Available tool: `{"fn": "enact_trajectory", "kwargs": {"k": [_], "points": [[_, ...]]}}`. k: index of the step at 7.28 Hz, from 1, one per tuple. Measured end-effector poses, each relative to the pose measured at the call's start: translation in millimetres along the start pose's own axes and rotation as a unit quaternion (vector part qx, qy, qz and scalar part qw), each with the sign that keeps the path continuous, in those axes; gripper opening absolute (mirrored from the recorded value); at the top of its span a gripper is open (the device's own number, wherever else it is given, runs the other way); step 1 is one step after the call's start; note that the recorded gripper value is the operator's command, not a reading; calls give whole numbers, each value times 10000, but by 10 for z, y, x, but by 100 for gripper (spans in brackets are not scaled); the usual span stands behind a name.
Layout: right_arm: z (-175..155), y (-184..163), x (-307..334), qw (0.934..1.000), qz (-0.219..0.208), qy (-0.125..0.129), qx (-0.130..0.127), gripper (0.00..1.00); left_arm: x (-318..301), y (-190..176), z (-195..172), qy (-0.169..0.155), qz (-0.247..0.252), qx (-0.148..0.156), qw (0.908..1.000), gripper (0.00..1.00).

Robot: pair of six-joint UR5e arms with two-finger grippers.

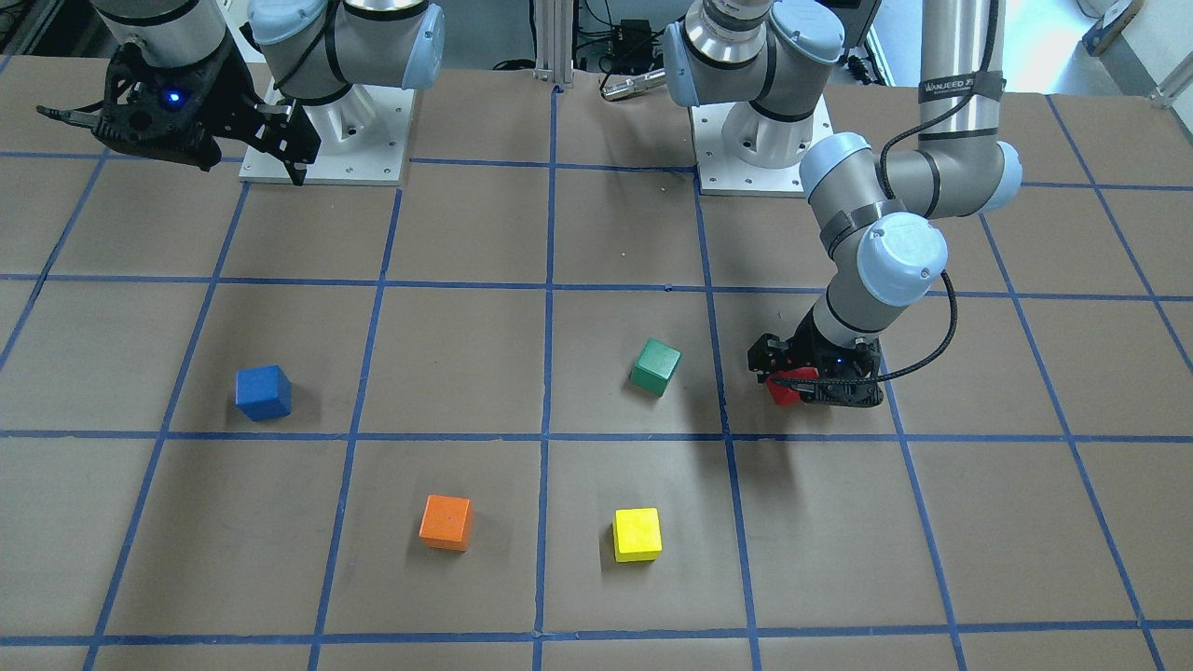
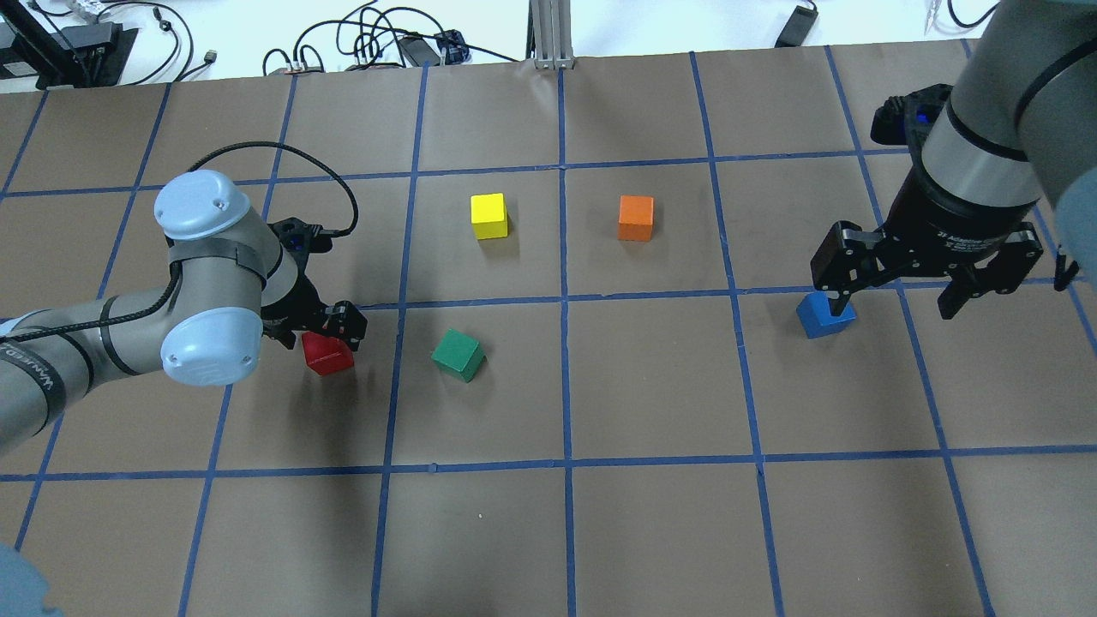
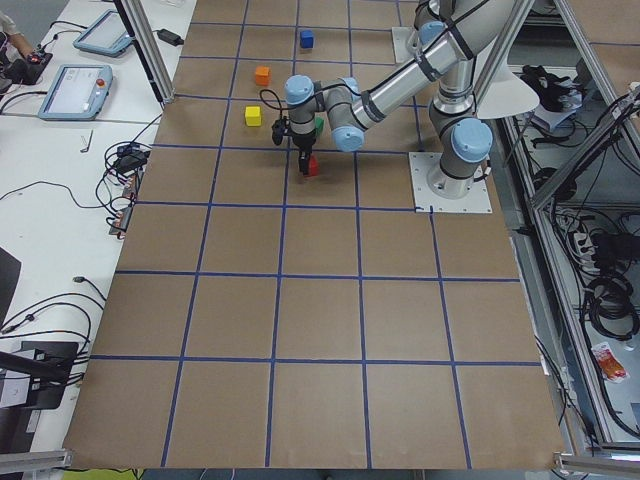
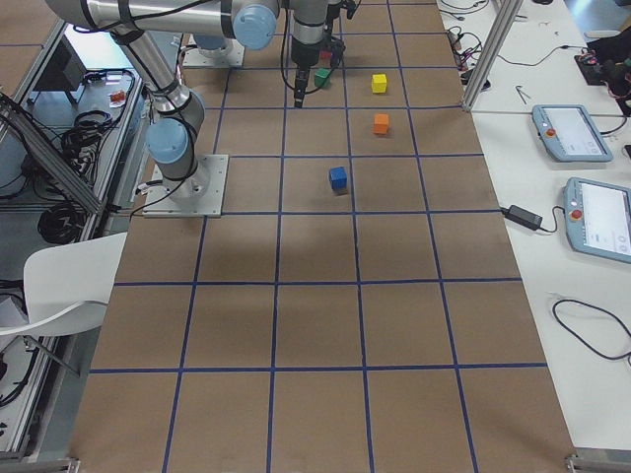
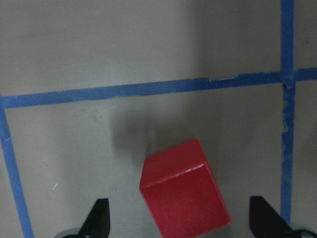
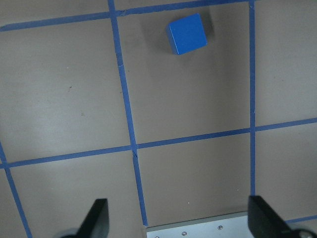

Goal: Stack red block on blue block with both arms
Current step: 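Lower the left gripper onto the red cube and grasp it, then carry the red cube with the left gripper toward the table center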

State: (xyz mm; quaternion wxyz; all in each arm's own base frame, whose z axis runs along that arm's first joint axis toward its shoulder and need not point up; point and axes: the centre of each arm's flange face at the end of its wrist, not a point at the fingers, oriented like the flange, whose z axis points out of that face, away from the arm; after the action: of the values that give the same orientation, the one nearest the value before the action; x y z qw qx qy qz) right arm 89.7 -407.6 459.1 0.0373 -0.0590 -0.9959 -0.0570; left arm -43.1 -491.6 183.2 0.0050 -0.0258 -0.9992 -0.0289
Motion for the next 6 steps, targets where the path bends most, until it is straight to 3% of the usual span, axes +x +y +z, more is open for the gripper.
{"fn": "enact_trajectory", "kwargs": {"k": [1,2,4,6], "points": [[-3,-1,0,10000,8,0,9,100,11,-3,80,56,-132,6,9999,18],[-4,-1,0,10000,8,0,13,100,9,-32,92,63,-204,29,9998,11],[-12,-6,2,10000,2,0,34,100,11,-162,-94,9,-193,190,9996,11],[-10,-13,4,10000,-1,-6,37,100,312,-479,-592,17,30,229,9997,8]]}}
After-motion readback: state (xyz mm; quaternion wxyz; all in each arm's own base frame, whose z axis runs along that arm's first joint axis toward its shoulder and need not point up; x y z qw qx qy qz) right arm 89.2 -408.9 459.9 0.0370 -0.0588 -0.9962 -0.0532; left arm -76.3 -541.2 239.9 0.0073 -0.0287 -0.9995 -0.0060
